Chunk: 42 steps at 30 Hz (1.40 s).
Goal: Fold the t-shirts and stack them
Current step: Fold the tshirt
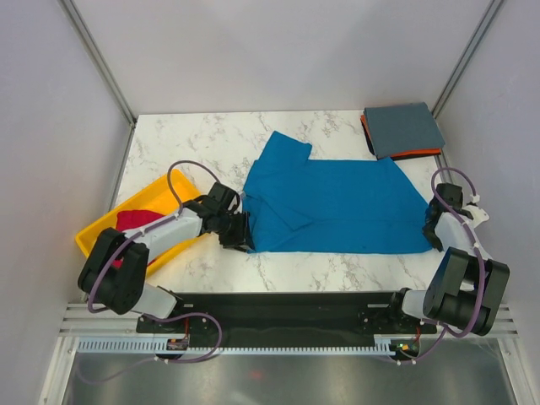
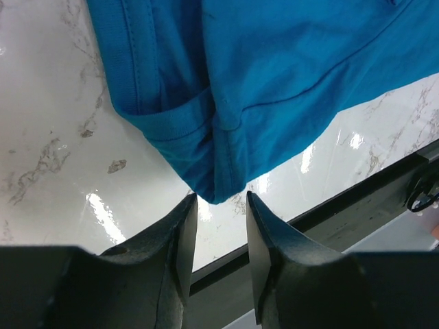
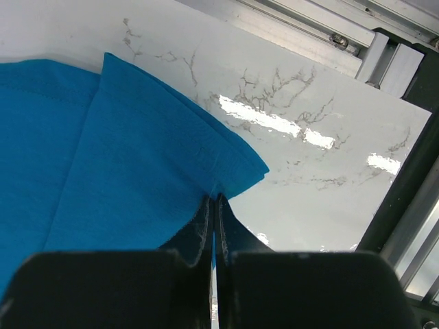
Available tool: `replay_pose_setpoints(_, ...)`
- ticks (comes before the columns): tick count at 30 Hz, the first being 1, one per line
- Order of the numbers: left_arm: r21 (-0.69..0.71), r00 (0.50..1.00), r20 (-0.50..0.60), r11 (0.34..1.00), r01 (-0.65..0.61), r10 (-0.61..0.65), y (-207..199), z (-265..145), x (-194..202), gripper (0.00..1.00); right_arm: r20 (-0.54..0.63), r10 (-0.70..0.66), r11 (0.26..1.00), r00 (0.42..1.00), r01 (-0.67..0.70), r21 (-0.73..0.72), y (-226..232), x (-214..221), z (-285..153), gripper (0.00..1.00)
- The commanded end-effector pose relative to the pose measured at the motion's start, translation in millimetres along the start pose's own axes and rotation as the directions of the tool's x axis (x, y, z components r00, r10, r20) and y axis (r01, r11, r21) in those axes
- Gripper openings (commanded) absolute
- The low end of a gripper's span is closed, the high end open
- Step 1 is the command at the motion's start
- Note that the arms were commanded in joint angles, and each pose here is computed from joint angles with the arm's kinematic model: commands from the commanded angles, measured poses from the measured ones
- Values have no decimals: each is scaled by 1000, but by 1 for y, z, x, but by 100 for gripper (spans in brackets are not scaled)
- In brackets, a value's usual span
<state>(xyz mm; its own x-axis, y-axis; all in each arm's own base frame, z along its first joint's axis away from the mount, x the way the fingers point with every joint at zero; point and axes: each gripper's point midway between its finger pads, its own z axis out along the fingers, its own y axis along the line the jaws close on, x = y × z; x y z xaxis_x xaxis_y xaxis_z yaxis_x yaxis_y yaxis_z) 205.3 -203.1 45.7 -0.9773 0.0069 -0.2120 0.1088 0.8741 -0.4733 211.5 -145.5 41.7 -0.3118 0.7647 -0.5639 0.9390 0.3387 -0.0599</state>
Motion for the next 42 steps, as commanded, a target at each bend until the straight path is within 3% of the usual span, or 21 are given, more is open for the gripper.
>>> replay_pose_setpoints(1, 27, 1000, 5, 999, 21, -21, -6, 8, -3, 42, 32, 16, 1000, 999, -16, -15, 4, -12, 0, 0)
replay_pose_setpoints(5, -11, 999, 0, 999, 33, -33, 2, 15, -5, 37, 32, 29, 999, 999, -28, -16, 2, -15, 1, 0)
replay_pose_setpoints(6, -16, 999, -2, 999, 35, -35, 2, 15, -5, 25, 30, 33, 999, 999, -32, -16, 1, -15, 1, 0)
replay_pose_setpoints(9, -79, 999, 4, 996, 51, -51, 10, 11, -7, 7, 16, 34, 999, 999, -34, -12, -2, -14, 3, 0)
replay_pose_setpoints(11, -146, 998, 24, 988, 58, -55, 21, 7, -9, 2, 19, 34, 999, 999, -34, -10, -4, -15, 3, 0)
replay_pose_setpoints(16, -290, 999, 24, 956, 53, -48, 42, -7, -8, 2, 43, 42, 999, 998, -42, -11, -6, -19, 0, 0)
replay_pose_setpoints(22, -323, 998, 60, 946, 18, 2, 41, -14, -18, 3, 23, 17, 999, 1000, -16, -46, 0, -15, 0, 0)
replay_pose_setpoints(30, -290, 1000, 17, 957, 4, 1, 29, -19, -15, 24, -28, 2, 994, 1000, -5, -114, 7, -3, -5, 0)
replay_pose_setpoints(32, -299, 999, 47, 954, 1, 13, 26, -29, -21, 30, -39, -4, 992, 999, -1, -125, 7, 0, -9, 8)
replay_pose_setpoints(33, -298, 997, 60, 954, -20, 40, 21, -35, -27, 31, -29, 1, 993, 1000, -4, -116, 4, -4, -11, 24)
replay_pose_setpoints(36, -318, 988, 115, 946, -64, 105, 6, -52, -55, 37, 20, 21, 998, 1000, -19, -63, -5, -20, -19, 35)
replay_pose_setpoints(42, -95, 986, 94, 987, -129, 138, -64, -34, -65, 37, 38, 79, 988, 996, -73, -135, 11, -44, -42, 37)
